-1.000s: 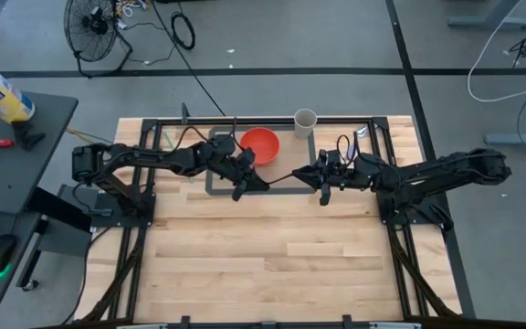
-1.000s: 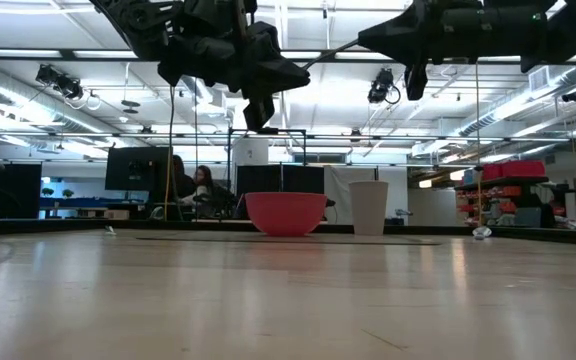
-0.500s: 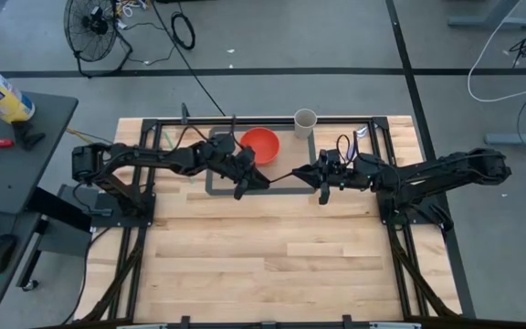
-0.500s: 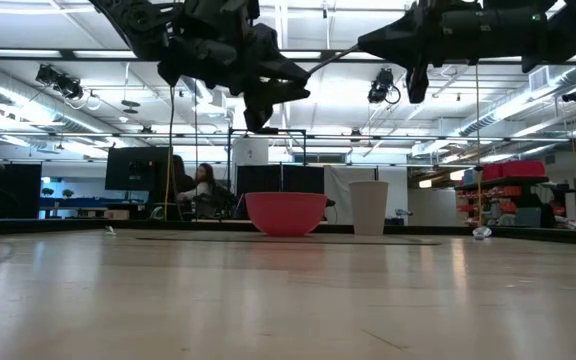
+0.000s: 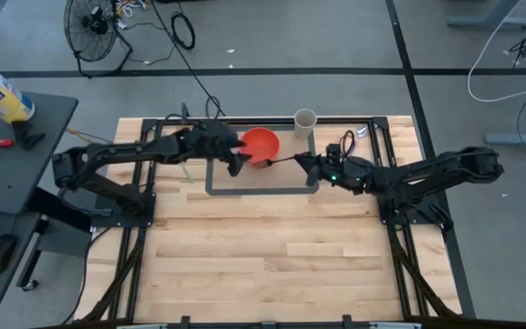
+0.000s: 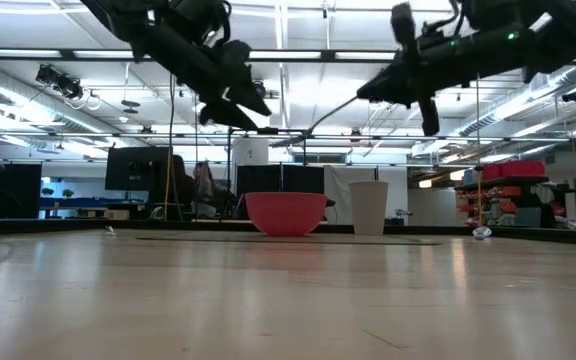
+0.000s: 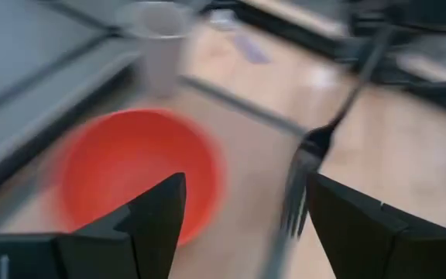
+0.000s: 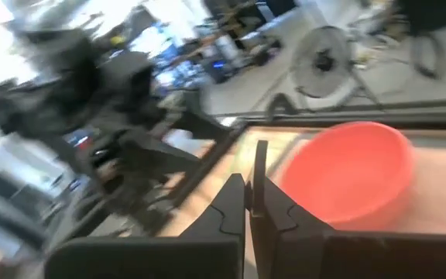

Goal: Pick & Place Utensil
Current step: Put the black fork in the orange bowl on the transparent mat

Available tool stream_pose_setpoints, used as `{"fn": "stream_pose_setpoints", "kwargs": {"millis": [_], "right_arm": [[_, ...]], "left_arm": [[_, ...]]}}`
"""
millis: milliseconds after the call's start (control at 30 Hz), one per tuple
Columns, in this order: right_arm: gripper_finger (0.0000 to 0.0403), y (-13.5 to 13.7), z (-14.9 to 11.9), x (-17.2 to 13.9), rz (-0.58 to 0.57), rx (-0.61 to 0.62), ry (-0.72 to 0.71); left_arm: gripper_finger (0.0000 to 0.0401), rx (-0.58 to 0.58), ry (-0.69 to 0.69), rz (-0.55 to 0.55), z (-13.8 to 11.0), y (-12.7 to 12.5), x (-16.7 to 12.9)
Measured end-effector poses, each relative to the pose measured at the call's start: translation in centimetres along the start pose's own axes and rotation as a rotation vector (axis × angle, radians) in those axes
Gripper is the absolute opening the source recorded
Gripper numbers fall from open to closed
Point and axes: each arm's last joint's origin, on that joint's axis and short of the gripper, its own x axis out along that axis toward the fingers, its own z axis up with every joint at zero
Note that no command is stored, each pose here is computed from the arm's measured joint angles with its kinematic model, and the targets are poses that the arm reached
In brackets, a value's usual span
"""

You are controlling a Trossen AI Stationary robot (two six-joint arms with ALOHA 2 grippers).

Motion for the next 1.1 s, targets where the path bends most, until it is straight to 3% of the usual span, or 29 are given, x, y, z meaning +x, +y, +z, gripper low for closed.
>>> {"fn": "stream_pose_setpoints", "kwargs": {"millis": [200, 300, 500, 667, 1100], "right_arm": [[0.0001, 0.8, 0.2, 3.4, -0.126, -0.005, -0.022], [0.0001, 1.2, 0.6, 5.7, -0.184, -0.037, -0.014], [0.0001, -0.2, -0.1, 8.3, -0.283, 0.037, -0.013], [0.0001, -1.6, -0.4, 9.1, -0.345, 0.118, -0.045], [0.0001, -4.2, -1.6, 10.3, -0.432, 0.243, -0.049]], "left_arm": [[0.0255, 0.037, 0.014, 0.452, -0.9, -0.8, -1.6], [0.0248, 0.042, 0.070, 0.589, -2.1, -1.0, -1.4], [0.0243, 0.073, 0.216, 0.694, -5.1, -1.9, -0.1], [0.0243, 0.134, 0.214, 0.802, -6.4, -2.1, 1.1], [0.0243, 0.086, 0.210, 0.908, -8.7, 1.9, 1.8]]}}
